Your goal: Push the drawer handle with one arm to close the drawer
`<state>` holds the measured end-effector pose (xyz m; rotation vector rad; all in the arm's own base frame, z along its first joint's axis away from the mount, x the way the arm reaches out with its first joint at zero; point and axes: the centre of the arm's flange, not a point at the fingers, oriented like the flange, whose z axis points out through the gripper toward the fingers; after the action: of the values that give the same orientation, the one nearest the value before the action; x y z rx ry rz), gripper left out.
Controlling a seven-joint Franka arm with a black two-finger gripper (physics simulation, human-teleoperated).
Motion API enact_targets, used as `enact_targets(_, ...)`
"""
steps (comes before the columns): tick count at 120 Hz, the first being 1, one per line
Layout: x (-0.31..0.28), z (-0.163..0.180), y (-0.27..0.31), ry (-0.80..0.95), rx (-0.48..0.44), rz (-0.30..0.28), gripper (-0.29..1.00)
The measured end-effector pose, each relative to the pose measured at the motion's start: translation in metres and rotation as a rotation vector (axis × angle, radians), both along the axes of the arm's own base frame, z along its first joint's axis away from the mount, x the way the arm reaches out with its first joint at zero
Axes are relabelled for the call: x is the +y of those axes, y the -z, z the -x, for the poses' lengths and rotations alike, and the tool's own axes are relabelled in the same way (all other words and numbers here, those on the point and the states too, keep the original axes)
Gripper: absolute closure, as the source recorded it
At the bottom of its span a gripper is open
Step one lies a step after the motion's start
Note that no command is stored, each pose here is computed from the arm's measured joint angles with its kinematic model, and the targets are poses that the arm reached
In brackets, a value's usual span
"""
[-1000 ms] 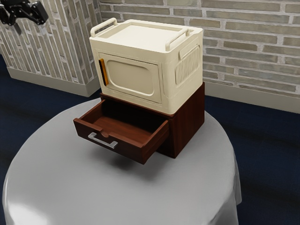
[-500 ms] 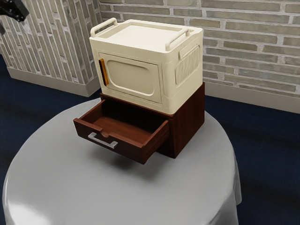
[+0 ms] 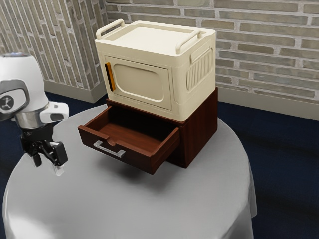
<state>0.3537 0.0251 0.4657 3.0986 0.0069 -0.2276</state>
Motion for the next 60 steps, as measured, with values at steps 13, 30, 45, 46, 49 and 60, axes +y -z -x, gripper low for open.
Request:
enact_targets(13,-0.014,-0.017,0.025,0.022,-0.046,-0.005,0.02)
enact_targets(30,-0.02,-0.035,0.036,0.024,-0.115,-0.006,0.05)
enact_targets(45,-0.023,-0.044,0.044,0.018,-0.147,-0.008,0.23)
enact_targets(46,-0.023,-0.044,0.045,0.017,-0.149,-0.008,0.26)
enact_targets(49,-0.023,-0.045,0.046,0.015,-0.153,-0.008,0.32)
enact_targets(60,-0.025,-0.05,0.052,0.009,-0.162,-0.01,0.51)
